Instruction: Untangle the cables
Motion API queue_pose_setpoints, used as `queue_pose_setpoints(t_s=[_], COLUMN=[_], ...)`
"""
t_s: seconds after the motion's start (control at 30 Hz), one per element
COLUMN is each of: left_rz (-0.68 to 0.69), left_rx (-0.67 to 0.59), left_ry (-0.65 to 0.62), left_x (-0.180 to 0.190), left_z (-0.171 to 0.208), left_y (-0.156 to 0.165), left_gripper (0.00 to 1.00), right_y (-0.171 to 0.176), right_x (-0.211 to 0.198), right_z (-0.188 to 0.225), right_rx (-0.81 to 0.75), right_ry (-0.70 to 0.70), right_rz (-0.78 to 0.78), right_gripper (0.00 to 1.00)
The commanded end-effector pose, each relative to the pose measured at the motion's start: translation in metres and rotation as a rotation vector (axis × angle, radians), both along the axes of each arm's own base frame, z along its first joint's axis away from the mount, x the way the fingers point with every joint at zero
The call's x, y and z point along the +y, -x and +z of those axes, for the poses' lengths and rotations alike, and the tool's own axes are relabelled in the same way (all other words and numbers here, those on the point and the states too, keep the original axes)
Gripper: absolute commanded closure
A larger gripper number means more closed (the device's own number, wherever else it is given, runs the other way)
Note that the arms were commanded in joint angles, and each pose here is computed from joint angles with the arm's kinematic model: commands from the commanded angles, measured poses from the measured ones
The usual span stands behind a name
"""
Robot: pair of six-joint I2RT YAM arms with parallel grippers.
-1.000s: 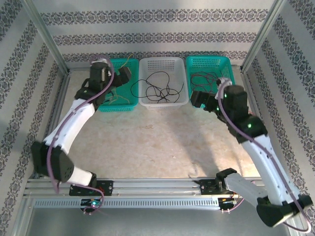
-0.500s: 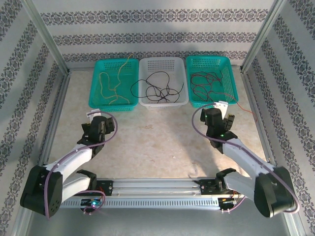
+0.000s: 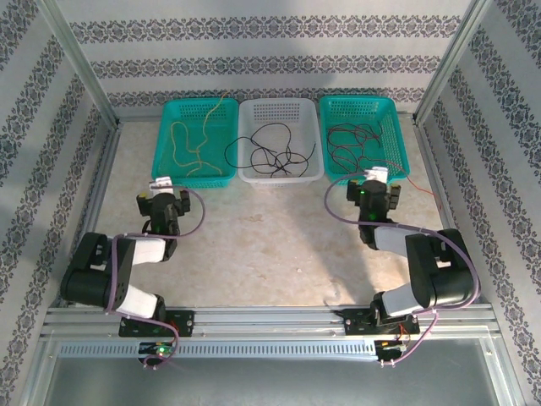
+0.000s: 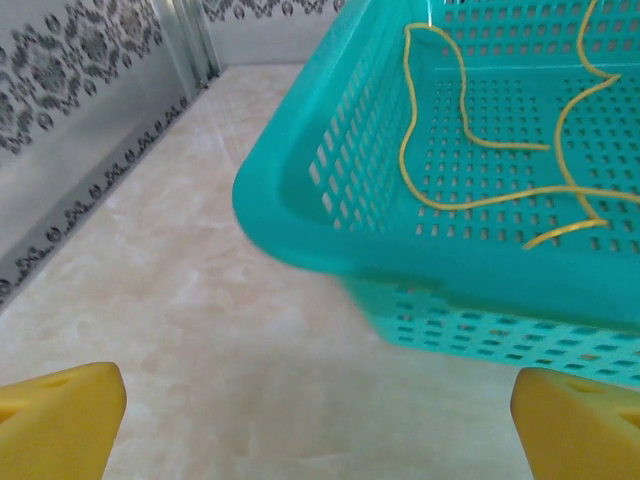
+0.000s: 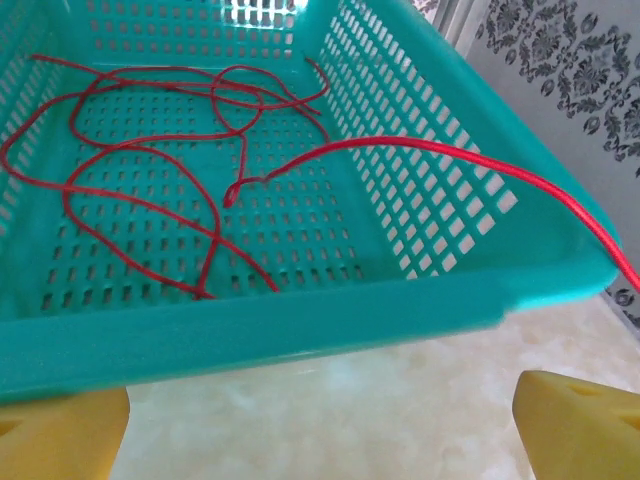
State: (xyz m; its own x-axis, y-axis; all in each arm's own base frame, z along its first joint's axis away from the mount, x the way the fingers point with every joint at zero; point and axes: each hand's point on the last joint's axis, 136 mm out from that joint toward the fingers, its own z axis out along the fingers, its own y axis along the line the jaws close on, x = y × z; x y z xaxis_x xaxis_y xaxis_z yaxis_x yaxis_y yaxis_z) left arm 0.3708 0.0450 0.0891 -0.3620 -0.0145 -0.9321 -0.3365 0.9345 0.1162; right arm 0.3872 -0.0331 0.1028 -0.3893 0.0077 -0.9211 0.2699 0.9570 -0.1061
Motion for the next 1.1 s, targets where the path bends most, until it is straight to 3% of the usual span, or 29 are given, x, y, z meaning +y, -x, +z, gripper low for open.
queue_pose_setpoints(t_s=[0.0,0.07,0.27,0.47,0.7,1.07], left_rz=[-0.146,-0.15,-0.205,-0.166,-0.308,-0.319], left_rx=[-0.1,-0.209,-0.052,-0.081,-0.034,-0.028], left_ry=[0.063,0.031,0.111,0.078,0.082,0.088], left_x=[-0.016,-0.015,-0.02,-0.014,-0.038,-0.04], left_z=[0.012,0.015,-0.001,0.003,-0.001,-0.002], left_y=[-0.009,-0.007,-0.024,-0.024,-0.03,-0.031], left_gripper=[0.01,0.01,0.01,0.01,0.01,0.01], right_y=[-0.008,-0.008,-0.012,-0.011,-0.011,-0.013], right_x=[0.025,0.039,0.033,0.033,0.032,0.034], right_z=[0.007,0.006,0.003,0.003,0.003,0.002], right_rx=[-0.133,-0.138,-0.102,-0.109,-0.109,-0.104], right_ry=[-0.124,-0.12,-0.132,-0.125,-0.126,-0.126], right_rz=[0.215,0.299,0.264,0.261,0.258,0.265], right_gripper=[0.02,0.02,0.02,0.01,0.02,0.02])
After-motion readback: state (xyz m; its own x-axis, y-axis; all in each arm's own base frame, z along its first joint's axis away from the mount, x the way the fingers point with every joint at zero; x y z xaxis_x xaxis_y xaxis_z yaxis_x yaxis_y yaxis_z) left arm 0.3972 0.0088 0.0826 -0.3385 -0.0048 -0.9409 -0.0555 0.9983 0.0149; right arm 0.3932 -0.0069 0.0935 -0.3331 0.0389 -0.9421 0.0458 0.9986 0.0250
